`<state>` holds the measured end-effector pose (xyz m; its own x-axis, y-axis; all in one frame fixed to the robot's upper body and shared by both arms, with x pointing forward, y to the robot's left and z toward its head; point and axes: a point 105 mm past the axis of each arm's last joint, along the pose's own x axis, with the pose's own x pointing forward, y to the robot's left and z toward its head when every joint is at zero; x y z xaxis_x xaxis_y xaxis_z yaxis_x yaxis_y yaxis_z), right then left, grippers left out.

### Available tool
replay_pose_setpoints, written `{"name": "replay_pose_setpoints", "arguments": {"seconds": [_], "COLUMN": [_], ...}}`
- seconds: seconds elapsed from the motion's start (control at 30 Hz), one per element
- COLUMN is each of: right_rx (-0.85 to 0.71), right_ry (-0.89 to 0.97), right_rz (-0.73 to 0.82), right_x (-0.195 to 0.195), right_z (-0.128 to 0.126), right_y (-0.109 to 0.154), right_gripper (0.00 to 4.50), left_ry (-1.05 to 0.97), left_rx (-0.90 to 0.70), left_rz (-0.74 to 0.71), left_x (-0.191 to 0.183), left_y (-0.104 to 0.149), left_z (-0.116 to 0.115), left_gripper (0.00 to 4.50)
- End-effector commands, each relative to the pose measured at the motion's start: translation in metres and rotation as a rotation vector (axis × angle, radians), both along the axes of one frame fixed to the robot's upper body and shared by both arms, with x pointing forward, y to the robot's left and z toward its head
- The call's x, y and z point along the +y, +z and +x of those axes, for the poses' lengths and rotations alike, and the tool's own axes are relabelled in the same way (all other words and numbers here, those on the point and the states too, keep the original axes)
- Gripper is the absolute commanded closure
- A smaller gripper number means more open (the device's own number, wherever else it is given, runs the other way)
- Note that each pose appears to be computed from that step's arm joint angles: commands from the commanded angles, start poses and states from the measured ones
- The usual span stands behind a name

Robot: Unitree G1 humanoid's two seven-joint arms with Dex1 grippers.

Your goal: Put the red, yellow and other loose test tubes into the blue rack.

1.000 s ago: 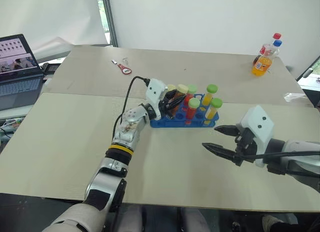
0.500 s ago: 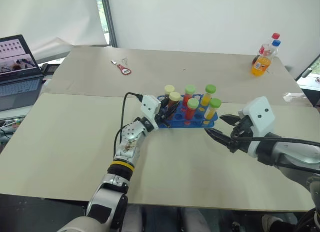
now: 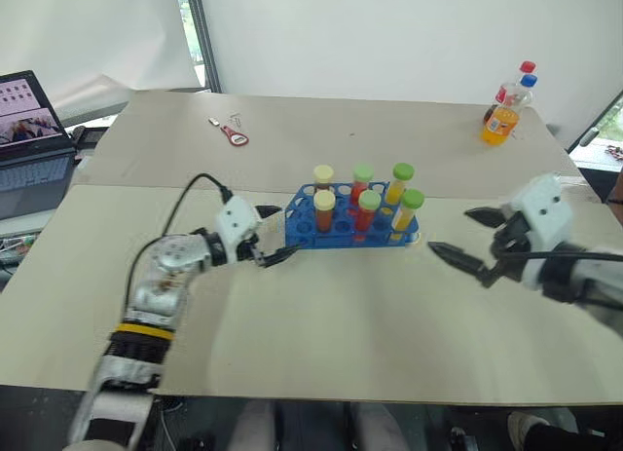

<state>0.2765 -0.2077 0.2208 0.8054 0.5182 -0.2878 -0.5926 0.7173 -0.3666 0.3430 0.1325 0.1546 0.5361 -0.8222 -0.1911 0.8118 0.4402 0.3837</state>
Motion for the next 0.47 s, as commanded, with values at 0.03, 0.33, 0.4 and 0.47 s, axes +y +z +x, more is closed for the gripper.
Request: {"name": "replay_pose_setpoints", "arguments": {"seconds": [0.03, 0.33, 0.4, 0.47], "right_rx": [-0.061, -0.049, -0.047, -0.038], "right_ry": [0.097, 0.164, 0.172, 0.184], "right_rz": [-0.076, -0.122, -0.121, -0.121], "right_x": [-0.013, -0.037, -0.035, -0.032], "right_z": [-0.007, -0.007, -0.006, -0.006], "right_y": [0.022, 0.039, 0.039, 0.037], "right_gripper": [0.04, 0.04, 0.04, 0.04], "left_ry": [-0.016, 0.074, 0.072, 0.072], "left_rx": [-0.005, 0.150, 0.149, 0.155], "left_rz": [0.109, 0.225, 0.243, 0.219], "left_x": [0.019, 0.082, 0.084, 0.081], "left_y": [0.018, 0.023, 0.021, 0.023], "left_z": [-0.017, -0.043, -0.045, -0.045], "left_gripper": [0.00, 0.00, 0.00, 0.00]}}
